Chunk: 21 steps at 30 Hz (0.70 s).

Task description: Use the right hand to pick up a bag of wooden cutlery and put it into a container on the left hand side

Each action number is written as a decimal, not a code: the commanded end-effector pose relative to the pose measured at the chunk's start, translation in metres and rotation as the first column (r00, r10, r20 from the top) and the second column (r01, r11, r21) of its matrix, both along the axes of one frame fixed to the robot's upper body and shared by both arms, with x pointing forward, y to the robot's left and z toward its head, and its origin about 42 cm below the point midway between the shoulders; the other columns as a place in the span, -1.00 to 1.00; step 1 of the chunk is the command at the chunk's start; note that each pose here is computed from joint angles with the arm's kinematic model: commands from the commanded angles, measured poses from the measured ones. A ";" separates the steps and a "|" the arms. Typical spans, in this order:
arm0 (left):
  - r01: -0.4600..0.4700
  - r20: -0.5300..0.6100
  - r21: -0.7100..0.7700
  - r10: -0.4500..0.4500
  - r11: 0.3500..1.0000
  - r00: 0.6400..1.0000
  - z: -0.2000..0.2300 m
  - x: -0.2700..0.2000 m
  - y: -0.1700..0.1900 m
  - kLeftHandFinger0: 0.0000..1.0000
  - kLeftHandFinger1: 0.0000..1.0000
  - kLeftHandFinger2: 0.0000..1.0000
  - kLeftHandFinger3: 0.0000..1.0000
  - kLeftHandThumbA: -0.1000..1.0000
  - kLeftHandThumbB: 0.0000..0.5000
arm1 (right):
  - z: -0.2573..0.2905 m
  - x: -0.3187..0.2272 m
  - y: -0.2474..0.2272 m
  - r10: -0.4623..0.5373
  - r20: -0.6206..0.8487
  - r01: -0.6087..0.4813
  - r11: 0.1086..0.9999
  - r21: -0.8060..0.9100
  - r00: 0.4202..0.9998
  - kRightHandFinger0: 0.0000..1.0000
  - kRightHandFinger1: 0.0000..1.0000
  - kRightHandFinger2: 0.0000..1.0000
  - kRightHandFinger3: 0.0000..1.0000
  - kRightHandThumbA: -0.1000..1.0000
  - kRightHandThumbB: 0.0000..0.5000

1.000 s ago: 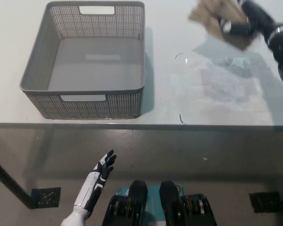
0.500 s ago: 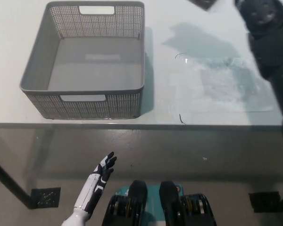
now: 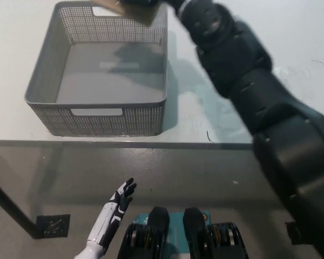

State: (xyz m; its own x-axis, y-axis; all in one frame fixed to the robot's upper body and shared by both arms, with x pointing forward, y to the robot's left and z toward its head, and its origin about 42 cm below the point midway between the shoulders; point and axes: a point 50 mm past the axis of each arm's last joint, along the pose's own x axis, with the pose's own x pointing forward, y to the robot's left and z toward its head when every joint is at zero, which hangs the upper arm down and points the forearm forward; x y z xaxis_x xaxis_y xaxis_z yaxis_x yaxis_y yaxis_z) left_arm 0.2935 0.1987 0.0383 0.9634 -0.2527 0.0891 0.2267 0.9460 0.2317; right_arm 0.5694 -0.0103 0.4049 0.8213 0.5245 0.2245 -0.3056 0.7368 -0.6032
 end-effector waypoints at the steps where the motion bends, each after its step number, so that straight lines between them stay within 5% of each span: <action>1: 0.024 0.063 0.018 -0.025 1.000 0.998 0.009 0.004 -0.002 1.00 1.00 1.00 1.00 1.00 0.48 | 0.057 -0.008 0.022 0.013 0.155 -0.020 0.999 0.043 0.988 -0.97 -0.17 0.71 0.57 -1.00 -0.32; 9: 0.040 0.090 0.042 -0.043 0.998 0.995 0.016 0.008 -0.002 1.00 1.00 1.00 1.00 1.00 0.40 | 0.044 -0.005 0.022 -0.005 0.087 0.008 1.000 -0.026 0.996 -0.94 0.02 0.80 0.58 -1.00 -0.34; 10: 0.039 0.091 0.042 -0.042 0.998 0.995 0.016 0.008 -0.002 1.00 1.00 1.00 1.00 1.00 0.38 | 0.043 -0.004 0.019 -0.008 0.078 0.012 0.999 -0.050 0.997 -0.83 0.09 0.73 0.58 -1.00 -0.25; 11: 0.040 0.092 0.045 -0.044 0.998 0.995 0.016 0.008 -0.002 1.00 1.00 1.00 1.00 1.00 0.34 | 0.043 -0.003 0.018 -0.014 0.070 0.019 0.997 -0.073 0.997 -0.57 0.36 1.00 0.92 -0.81 -0.06; 12: 0.041 0.093 0.045 -0.045 0.998 0.995 0.016 0.008 -0.003 1.00 1.00 1.00 1.00 1.00 0.31 | 0.043 -0.002 0.016 -0.014 0.056 0.019 0.996 -0.091 0.998 -0.22 0.47 0.96 1.00 -0.39 0.10; 13: 0.041 0.093 0.042 -0.045 0.998 0.995 0.017 0.008 -0.003 1.00 1.00 1.00 1.00 1.00 0.28 | 0.042 0.000 0.012 0.010 0.015 -0.008 0.993 -0.119 1.000 0.19 0.78 1.00 1.00 0.05 0.34; 15: 0.042 0.096 0.046 -0.046 0.998 0.994 0.017 0.007 -0.002 1.00 1.00 1.00 1.00 1.00 0.30 | 0.041 0.002 0.007 0.059 -0.051 -0.066 0.987 -0.149 0.997 0.73 1.00 1.00 1.00 0.25 0.41; 16: 0.043 0.097 0.049 -0.047 0.998 0.994 0.017 0.007 -0.002 1.00 1.00 1.00 1.00 1.00 0.29 | 0.039 0.004 0.001 0.073 -0.073 -0.085 0.979 -0.185 0.995 1.00 1.00 1.00 1.00 0.45 0.61; 21: 0.048 0.099 0.054 -0.053 0.997 0.994 0.018 0.008 -0.001 1.00 1.00 1.00 1.00 1.00 0.26 | 0.034 0.008 -0.012 0.074 -0.093 -0.093 0.972 -0.216 0.993 1.00 1.00 1.00 1.00 0.59 0.57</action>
State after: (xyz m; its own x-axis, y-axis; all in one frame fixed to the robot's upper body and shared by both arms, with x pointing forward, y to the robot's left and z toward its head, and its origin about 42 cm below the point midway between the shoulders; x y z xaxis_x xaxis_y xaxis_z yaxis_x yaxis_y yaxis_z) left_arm 0.2941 0.1974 0.0413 0.9563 -0.2764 0.0957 0.2422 0.9317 0.2705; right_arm 0.5761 -0.0248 0.3832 0.8255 0.5642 0.0115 -0.4107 0.6146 -0.6735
